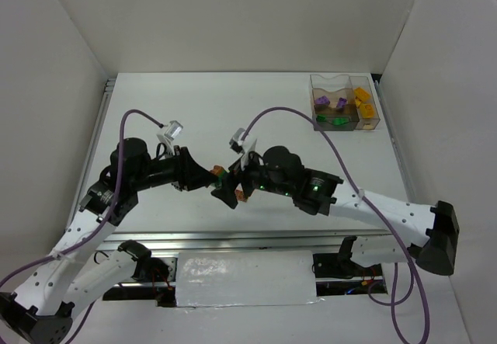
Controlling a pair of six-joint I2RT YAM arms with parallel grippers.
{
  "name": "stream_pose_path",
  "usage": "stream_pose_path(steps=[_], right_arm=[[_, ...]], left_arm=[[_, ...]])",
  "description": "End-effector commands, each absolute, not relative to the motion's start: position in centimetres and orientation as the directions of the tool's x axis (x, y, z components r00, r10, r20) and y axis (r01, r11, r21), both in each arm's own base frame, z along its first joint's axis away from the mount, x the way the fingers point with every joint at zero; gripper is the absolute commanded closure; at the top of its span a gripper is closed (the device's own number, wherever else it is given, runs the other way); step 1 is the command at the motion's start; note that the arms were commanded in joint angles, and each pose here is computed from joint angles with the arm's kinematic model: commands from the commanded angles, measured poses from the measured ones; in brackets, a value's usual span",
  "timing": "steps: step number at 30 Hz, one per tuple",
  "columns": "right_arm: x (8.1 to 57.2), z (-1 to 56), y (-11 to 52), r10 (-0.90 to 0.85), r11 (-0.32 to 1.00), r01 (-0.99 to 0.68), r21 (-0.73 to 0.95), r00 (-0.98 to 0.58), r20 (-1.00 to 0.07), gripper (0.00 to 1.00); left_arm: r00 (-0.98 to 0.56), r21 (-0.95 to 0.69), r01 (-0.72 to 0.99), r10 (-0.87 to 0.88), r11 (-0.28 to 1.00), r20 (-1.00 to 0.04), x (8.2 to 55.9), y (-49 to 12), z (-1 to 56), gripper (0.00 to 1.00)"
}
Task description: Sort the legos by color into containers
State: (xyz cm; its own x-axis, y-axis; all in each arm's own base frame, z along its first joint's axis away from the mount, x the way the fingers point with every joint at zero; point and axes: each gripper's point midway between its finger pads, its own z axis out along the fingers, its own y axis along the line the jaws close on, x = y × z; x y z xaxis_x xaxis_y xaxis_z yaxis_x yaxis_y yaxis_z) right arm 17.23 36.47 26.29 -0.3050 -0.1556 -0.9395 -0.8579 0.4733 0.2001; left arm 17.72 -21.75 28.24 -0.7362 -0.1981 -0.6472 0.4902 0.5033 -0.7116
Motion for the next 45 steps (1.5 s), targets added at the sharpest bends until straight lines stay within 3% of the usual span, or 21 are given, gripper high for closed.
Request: stream_pose_path(steps=[1,7,10,15,20,24,34,37,45], right_arm=[[15.2,30.0,34.6,-0.062,0.319,-0.894,0.316,-0.352,-0.934,0.00],[10.7,33.9,31.9,0.011,0.024,-0.925,0.380,-0.380,-0.925,0.01],[9.6,34.9,31.8,0.006,-0.034,-0.920,0.391,-0.391,-0.920,0.05],[9.4,35.7,32.3,-0.007,-0.063,-0.904,0.424,-0.424,-0.906,0.15],[11.0,34.4,33.1,-0.019,0.010,-0.895,0.447,-0.447,-0.894,0.22],[11.7,34.3,33.1,0.008,0.047,-0.893,0.448,-0.448,-0.894,0.35],[9.9,35.5,33.7,0.001,-0.096,-0.885,0.456,-0.458,-0.889,0.39],[9.8,35.7,33.8,0.008,-0.109,-0.884,0.454,-0.458,-0.889,0.48],[9.3,35.4,34.6,-0.015,-0.137,-0.874,0.465,-0.468,-0.884,0.59]], left_arm=[[-0.649,-0.649,0.662,-0.148,0.374,-0.747,16.2,-22.8,31.3,1.00],[-0.587,-0.590,0.789,-0.074,0.173,-0.806,13.4,-23.8,32.5,1.00],[-0.551,-0.555,0.826,-0.065,0.095,-0.832,12.5,-24.0,33.1,1.00],[-0.509,-0.512,0.857,-0.059,0.051,-0.859,11.4,-23.8,33.7,1.00],[-0.491,-0.493,0.869,-0.058,0.030,-0.869,10.8,-23.6,34.0,1.00],[-0.490,-0.491,0.871,-0.054,0.023,-0.870,10.5,-23.5,33.7,1.00],[-0.486,-0.487,0.874,-0.046,0.000,-0.873,10.2,-23.6,33.7,1.00],[-0.487,-0.488,0.873,-0.043,-0.005,-0.872,10.2,-23.6,33.7,1.00],[-0.498,-0.499,0.867,-0.044,0.004,-0.866,10.6,-23.7,33.5,1.00]])
